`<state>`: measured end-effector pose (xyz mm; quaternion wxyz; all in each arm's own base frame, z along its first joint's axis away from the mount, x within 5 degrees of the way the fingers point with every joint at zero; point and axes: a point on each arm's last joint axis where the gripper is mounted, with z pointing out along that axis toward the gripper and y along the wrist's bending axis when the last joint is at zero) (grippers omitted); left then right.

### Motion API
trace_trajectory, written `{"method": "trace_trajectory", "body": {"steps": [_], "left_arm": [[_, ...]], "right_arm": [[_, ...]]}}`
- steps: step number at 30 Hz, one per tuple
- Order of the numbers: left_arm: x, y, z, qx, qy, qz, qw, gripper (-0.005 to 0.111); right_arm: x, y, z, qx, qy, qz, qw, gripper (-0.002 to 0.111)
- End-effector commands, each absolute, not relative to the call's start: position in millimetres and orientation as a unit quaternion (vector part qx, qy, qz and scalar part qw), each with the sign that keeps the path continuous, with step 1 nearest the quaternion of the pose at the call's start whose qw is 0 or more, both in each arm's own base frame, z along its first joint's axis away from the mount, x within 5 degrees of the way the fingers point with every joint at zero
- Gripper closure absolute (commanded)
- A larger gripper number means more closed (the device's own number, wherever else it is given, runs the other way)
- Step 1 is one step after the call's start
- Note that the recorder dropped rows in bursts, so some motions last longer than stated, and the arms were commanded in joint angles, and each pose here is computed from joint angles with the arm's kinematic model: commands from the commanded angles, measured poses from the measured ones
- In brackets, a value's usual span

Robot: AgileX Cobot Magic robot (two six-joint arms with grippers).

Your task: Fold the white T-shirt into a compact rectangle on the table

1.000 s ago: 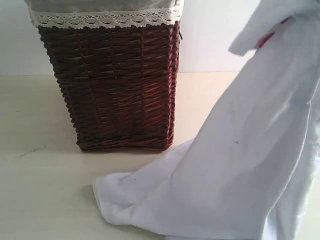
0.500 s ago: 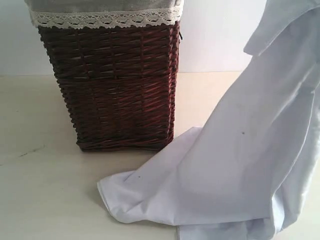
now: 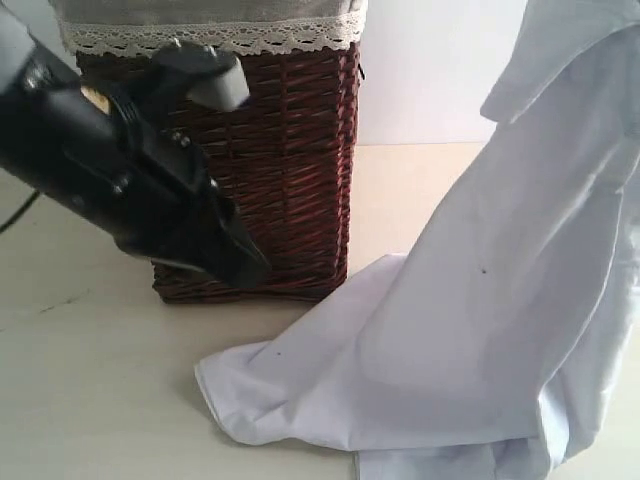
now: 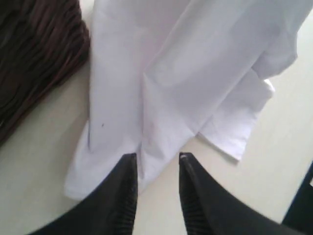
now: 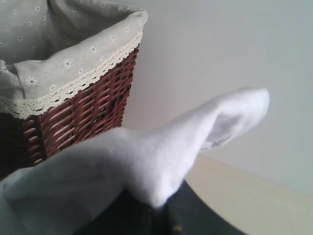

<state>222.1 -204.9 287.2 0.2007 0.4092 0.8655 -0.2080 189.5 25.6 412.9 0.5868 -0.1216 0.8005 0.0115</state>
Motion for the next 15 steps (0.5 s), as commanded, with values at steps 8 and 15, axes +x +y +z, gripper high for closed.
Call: {"method": "trace_trajectory", "body": {"steps": [8, 15], "left_arm": [[192, -269, 209, 0.507, 0.806, -0.225, 0.205, 0.076], [164, -296, 177, 0.606, 0.749, -0.208, 0.171, 0.062]], "right_arm": [[188, 27, 414, -0.119, 0.805, 0.025, 0.58, 0.108], [188, 27, 413, -0.121, 0.81, 0.026, 0.573, 0.108]]}}
